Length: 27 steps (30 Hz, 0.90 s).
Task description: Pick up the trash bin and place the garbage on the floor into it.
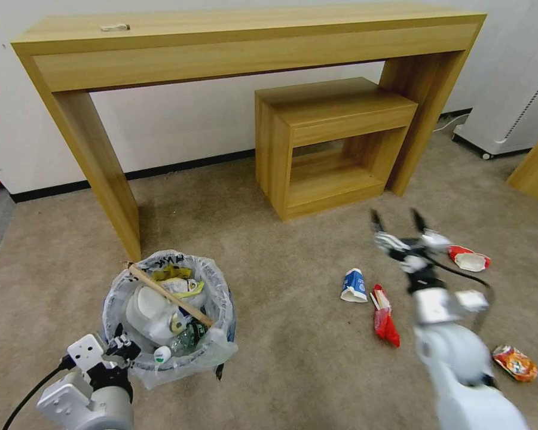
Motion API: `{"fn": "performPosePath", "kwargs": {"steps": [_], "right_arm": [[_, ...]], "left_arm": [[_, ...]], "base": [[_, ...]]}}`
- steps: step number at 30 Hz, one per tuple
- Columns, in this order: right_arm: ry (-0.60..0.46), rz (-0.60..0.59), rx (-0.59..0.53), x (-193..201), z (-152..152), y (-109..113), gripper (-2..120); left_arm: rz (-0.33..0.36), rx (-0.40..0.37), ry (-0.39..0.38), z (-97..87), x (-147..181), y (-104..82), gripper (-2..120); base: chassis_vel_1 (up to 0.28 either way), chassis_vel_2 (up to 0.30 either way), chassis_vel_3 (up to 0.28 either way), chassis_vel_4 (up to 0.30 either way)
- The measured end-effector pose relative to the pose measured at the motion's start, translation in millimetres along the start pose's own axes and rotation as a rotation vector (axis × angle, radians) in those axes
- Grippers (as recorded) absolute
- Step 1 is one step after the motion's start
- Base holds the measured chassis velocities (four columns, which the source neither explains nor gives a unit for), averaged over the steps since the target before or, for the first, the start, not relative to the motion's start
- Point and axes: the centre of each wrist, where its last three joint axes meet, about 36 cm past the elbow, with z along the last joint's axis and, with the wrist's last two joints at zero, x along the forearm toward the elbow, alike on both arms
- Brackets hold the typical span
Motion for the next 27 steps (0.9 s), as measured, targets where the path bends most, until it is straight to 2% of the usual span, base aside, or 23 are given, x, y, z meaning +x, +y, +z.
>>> {"fn": "performPosePath", "kwargs": {"steps": [3, 14, 27], "right_arm": [[-0.016, -0.001, 0.035, 13, -7, -13, 100], [-0.034, 0.005, 0.025, 17, -5, -1, 100], [-0.022, 0.006, 0.060, 33, -7, -6, 100]], "left_arm": [[0.003, -0.026, -0.044, -1.9, 2, 0.1, 0], [0.008, -0.045, -0.086, -7.0, 7, 1.8, 0], [0.036, -0.041, -0.109, 0.3, 0, -4.9, 0]], "base": [[0.000, 0.000, 0.000, 0.000], [0.000, 0.000, 0.000, 0.000], [0.000, 0.000, 0.000, 0.000]]}}
